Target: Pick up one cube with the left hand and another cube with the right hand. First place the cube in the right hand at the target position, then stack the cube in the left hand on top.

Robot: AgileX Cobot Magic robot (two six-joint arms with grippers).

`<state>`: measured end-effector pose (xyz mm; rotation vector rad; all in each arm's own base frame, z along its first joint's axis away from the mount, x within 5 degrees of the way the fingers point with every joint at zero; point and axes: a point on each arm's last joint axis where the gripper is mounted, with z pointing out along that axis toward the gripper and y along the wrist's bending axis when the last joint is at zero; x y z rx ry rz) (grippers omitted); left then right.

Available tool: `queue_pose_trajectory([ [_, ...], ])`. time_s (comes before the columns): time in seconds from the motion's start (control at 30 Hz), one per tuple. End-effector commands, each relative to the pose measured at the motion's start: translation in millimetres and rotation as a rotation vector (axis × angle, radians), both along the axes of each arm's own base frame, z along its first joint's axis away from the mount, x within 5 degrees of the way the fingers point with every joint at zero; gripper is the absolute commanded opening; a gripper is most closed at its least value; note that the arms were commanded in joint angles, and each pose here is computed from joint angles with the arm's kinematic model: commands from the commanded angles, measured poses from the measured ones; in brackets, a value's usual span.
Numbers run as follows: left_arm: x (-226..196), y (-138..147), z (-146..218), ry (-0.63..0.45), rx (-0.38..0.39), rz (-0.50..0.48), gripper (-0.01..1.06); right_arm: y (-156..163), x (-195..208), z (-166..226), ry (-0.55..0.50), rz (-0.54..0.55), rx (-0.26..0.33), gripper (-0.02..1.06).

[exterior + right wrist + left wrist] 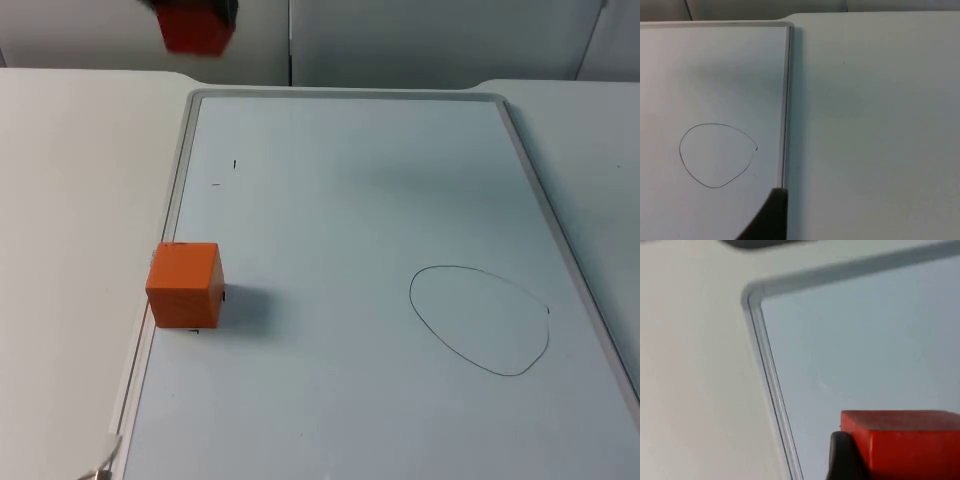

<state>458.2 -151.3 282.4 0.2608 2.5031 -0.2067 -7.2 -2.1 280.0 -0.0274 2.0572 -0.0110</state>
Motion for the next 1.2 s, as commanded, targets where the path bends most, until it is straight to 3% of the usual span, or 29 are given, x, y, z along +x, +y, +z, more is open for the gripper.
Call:
queue_pose_trajectory([
  [0.0,-16.3,2.7,41.9,-0.077,0.005,-0.022,0.19,0.3,0.5,-1.6,-0.005,-0.006,0.002,1.04],
  [0.17,-67.7,28.5,126.3,-0.21,0.075,-0.004,0.19,0.3,0.5,-1.6,-0.005,-0.006,0.002,1.04],
  [0.3,-108.4,44.1,161.5,-0.201,0.134,-0.037,0.19,0.3,0.5,-1.6,-0.005,-0.006,0.002,1.04],
  [0.47,-141.9,55.6,181.8,-0.195,0.149,-0.048,0.19,0.3,0.5,-1.6,-0.005,-0.006,0.002,1.04],
  [0.67,-171.7,64.6,170.0,-0.171,0.151,-0.059,0.19,0.3,0.5,-1.6,-0.005,-0.006,0.002,1.04],
  [0.83,-227.3,80.3,145.9,-0.262,0.095,-0.064,0.19,0.3,0.5,-1.6,-0.005,-0.006,0.002,1.04],
  [1.0,-280.1,99.2,114.5,-0.255,0.116,-0.065,0.19,0.3,0.5,-1.6,-0.005,-0.006,0.002,1.04],
  [1.17,-331.9,116.3,87.1,-0.314,0.065,-0.028,0.19,0.3,0.5,-1.6,-0.005,-0.006,0.002,1.04],
])
